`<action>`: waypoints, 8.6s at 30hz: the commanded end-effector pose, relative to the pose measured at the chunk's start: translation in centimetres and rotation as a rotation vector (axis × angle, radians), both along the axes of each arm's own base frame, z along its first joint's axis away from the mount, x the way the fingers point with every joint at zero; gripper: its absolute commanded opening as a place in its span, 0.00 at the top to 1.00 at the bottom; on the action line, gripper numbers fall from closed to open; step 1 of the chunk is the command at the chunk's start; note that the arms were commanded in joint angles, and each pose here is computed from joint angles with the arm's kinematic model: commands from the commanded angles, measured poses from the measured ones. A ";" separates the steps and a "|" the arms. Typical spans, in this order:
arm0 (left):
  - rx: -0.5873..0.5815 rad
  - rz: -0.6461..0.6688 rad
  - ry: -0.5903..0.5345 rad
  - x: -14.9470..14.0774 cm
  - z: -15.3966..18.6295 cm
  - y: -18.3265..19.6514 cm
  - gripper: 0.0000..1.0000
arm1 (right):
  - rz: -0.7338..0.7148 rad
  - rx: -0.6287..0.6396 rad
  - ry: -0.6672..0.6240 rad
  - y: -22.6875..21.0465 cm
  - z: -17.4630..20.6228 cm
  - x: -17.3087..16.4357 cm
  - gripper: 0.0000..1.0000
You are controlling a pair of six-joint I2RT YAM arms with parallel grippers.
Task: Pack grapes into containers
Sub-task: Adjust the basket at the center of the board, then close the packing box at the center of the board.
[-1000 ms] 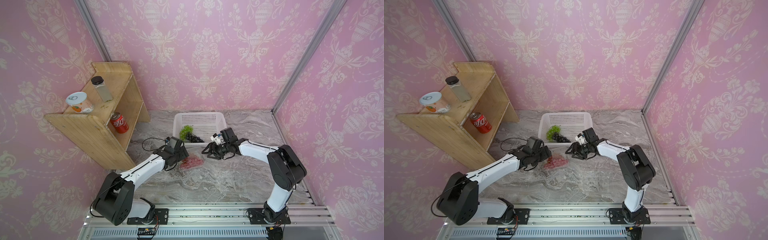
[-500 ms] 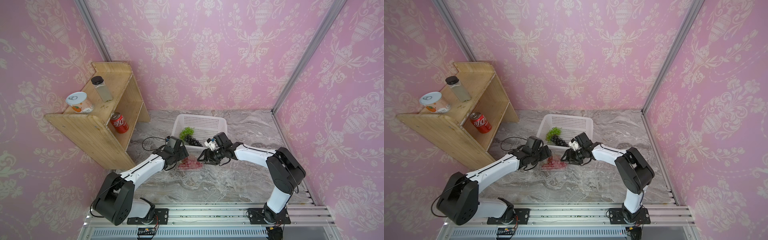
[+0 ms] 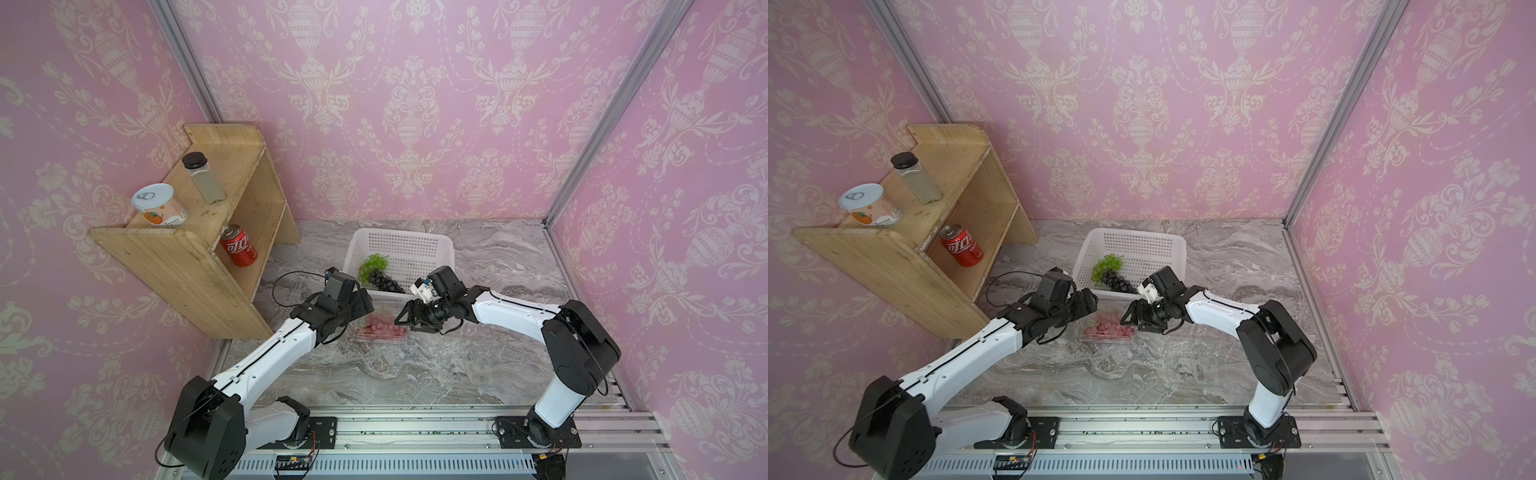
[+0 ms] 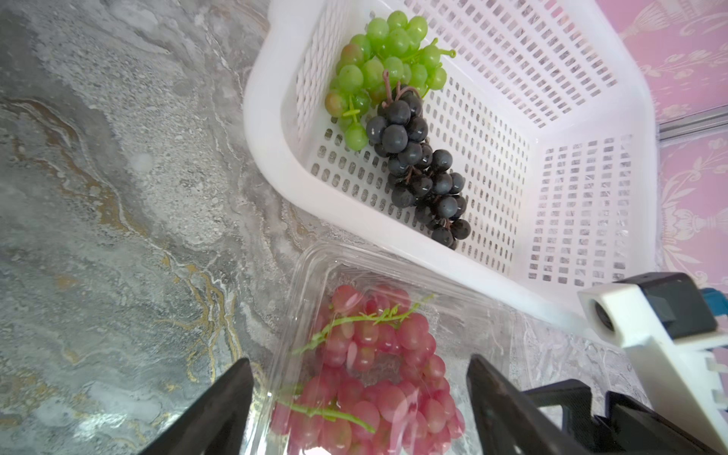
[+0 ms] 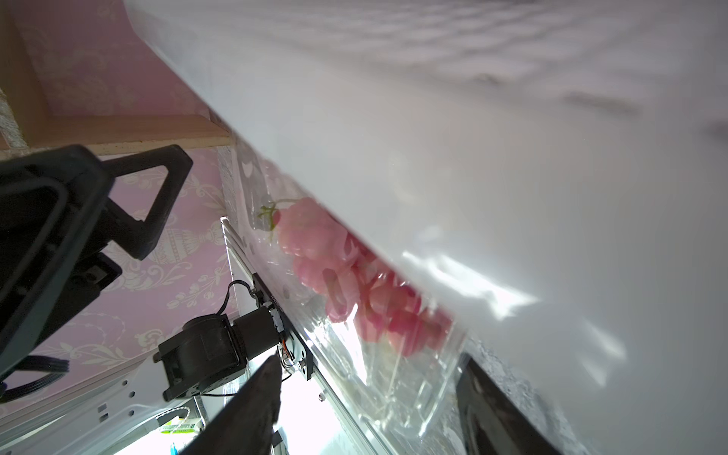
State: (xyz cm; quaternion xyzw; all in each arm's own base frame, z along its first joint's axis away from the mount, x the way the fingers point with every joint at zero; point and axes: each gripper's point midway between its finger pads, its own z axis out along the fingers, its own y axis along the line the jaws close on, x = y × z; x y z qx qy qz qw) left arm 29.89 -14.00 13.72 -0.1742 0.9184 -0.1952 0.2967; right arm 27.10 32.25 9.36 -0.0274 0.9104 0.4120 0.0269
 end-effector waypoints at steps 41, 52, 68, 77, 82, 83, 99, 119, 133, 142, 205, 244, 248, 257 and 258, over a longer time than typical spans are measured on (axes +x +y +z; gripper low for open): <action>-0.253 0.152 0.039 -7.5 -6.6 2.3 0.43 | -0.122 0.089 -0.045 -3.3 3.7 5.7 0.27; -0.313 0.246 -0.034 -6.5 -7.3 3.1 0.49 | -0.125 0.127 -0.069 -2.6 5.4 4.9 0.32; -0.327 0.287 -0.086 -5.7 -7.4 3.6 0.50 | -0.034 0.127 -0.061 1.4 5.1 3.3 0.39; -0.341 0.290 -0.115 -4.9 -7.3 3.4 0.52 | -0.013 0.120 -0.058 2.0 5.0 3.0 0.40; -0.358 0.289 -0.125 -4.4 -7.3 3.1 0.54 | -0.013 0.113 -0.051 2.0 4.6 3.0 0.41; -0.362 0.287 -0.123 -4.4 -7.4 3.0 0.54 | -0.011 0.113 -0.050 2.1 4.5 3.0 0.41; -0.413 0.283 -0.107 -4.4 -7.9 2.3 0.70 | -0.008 0.106 -0.030 2.4 3.5 3.0 0.44; -0.487 0.308 -0.186 -4.0 -7.2 2.5 0.69 | -0.016 0.127 -0.044 2.7 3.9 3.3 0.46; -0.519 0.320 -0.211 -3.6 -6.8 2.3 0.69 | -0.019 0.138 -0.050 2.6 4.1 3.1 0.46; -0.537 0.325 -0.217 -3.3 -6.9 1.8 0.70 | -0.021 0.139 -0.046 2.6 4.0 3.0 0.46; -0.468 0.324 -0.210 -4.6 -6.4 2.6 0.67 | -0.024 0.131 -0.080 1.5 5.4 2.1 0.46; -0.646 0.233 -0.267 -1.5 -5.7 -1.7 0.72 | -0.032 0.112 -0.023 2.1 2.4 2.3 0.48; -0.659 0.230 -0.281 -1.3 -5.4 -1.8 0.75 | -0.033 0.110 -0.019 2.0 2.4 2.3 0.48; -0.658 0.223 -0.272 -1.2 -5.6 -2.1 0.83 | -0.034 0.107 -0.018 2.0 2.2 2.3 0.48; -0.659 0.223 -0.270 -1.2 -5.6 -2.1 0.84 | -0.034 0.106 -0.015 2.0 2.1 2.3 0.48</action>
